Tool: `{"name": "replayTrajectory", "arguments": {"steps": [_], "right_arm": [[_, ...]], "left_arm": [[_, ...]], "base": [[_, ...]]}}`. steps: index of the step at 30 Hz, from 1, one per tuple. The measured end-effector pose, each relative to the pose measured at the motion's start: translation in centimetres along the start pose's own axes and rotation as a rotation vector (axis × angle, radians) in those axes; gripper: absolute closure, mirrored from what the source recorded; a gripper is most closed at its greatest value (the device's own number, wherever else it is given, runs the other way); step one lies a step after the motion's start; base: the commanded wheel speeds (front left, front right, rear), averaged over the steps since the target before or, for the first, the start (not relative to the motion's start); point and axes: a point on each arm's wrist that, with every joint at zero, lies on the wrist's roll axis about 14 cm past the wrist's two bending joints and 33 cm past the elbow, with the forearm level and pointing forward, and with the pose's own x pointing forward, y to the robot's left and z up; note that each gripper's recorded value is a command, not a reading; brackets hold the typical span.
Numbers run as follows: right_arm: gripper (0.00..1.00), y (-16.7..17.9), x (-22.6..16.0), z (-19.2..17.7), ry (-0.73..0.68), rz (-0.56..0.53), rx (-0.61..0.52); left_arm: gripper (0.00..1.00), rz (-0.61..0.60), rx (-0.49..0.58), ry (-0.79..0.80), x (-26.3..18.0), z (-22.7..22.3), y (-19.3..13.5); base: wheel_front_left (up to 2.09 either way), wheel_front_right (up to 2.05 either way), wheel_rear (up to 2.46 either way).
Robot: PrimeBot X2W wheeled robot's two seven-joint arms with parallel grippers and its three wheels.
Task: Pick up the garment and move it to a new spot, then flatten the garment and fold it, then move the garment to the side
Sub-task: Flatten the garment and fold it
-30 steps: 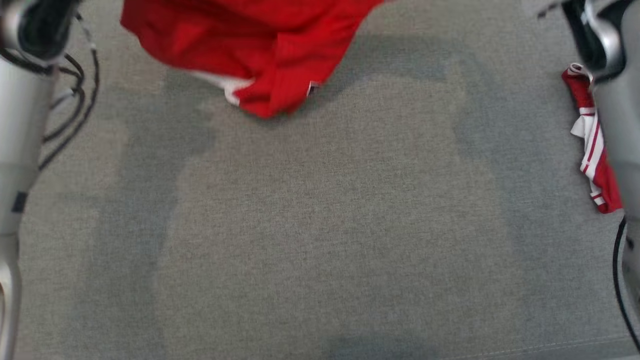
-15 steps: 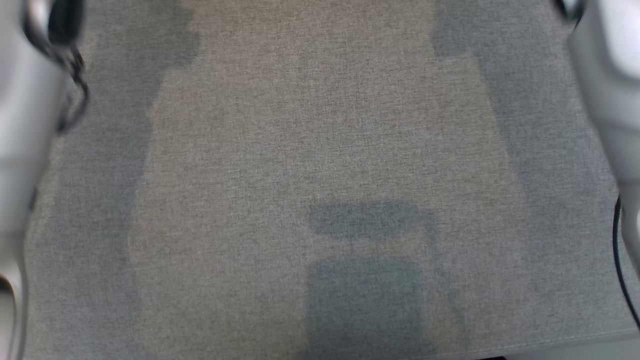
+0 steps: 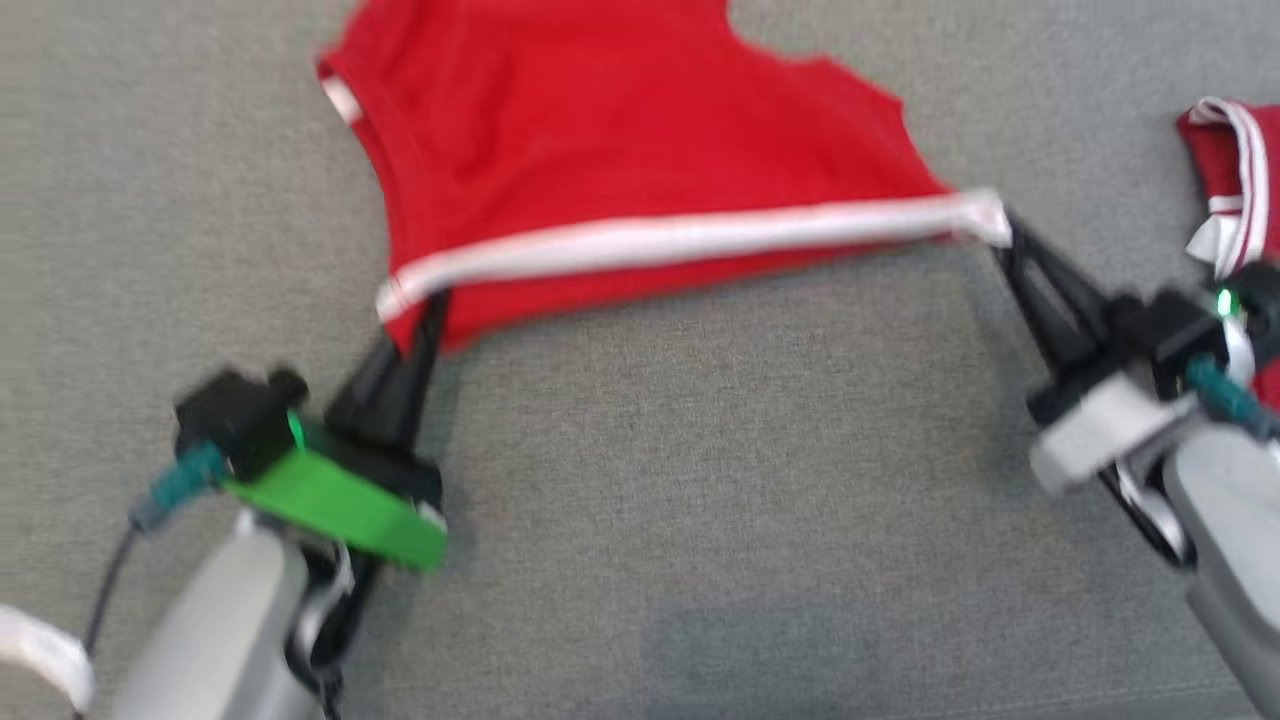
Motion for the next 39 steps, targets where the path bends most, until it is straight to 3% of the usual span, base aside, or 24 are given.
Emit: {"name": "replayTrajectory", "arguments": {"steps": [4, 10, 13, 16, 21, 24, 27, 32, 34, 39], "right_arm": [[1.0, 2.0, -5.8, -2.1, 0.099, 0.019, 0.028], [1.0, 8.1, -16.5, -5.6, 0.283, 0.097, 0.122], [1.0, 9.9, -20.3, -4.9, 0.294, 0.101, 0.177], [1.0, 9.2, -21.2, -2.4, 0.215, 0.064, 0.168], [1.0, 7.4, -17.7, 2.9, 0.052, 0.068, 0.085], [1.0, 5.8, -13.5, 7.0, -0.052, 0.084, 0.013], [1.0, 4.6, -9.7, 8.9, -0.08, 0.101, -0.023], [1.0, 2.5, -3.3, 9.8, -0.06, 0.131, -0.087], [1.0, 2.3, 0.5, 8.6, -0.02, 0.161, -0.087], [1.0, 3.9, 6.3, 5.4, 0.049, 0.234, -0.055]], "left_arm": [[1.0, 0.069, -0.054, 0.068, -5.6, -2.8, -1.5], [1.0, 0.223, -0.13, 0.167, -15.3, -7.1, -3.6], [1.0, 0.296, -0.181, 0.157, -19.1, -7.8, -5.2], [1.0, 0.325, -0.207, 0.092, -20.8, -6.7, -6.4], [1.0, 0.313, -0.222, -0.062, -19.7, -2.4, -6.5], [1.0, 0.267, -0.184, -0.147, -16.6, 1.8, -5.6], [1.0, 0.228, -0.168, -0.18, -13.4, 4.5, -5.0], [1.0, 0.207, -0.172, -0.122, -7.7, 5.1, -3.7], [1.0, 0.236, -0.159, -0.074, -5.3, 4.0, -2.1], [1.0, 0.348, -0.158, 0.016, -4.0, 0.9, 1.8]], "base": [[0.0, 0.0, 0.0], [0.0, 0.0, 0.0], [0.0, 0.0, 0.0], [0.0, 0.0, 0.0], [0.0, 0.0, 0.0], [0.0, 0.0, 0.0], [0.0, 0.0, 0.0], [0.0, 0.0, 0.0], [0.0, 0.0, 0.0], [0.0, 0.0, 0.0]]}}
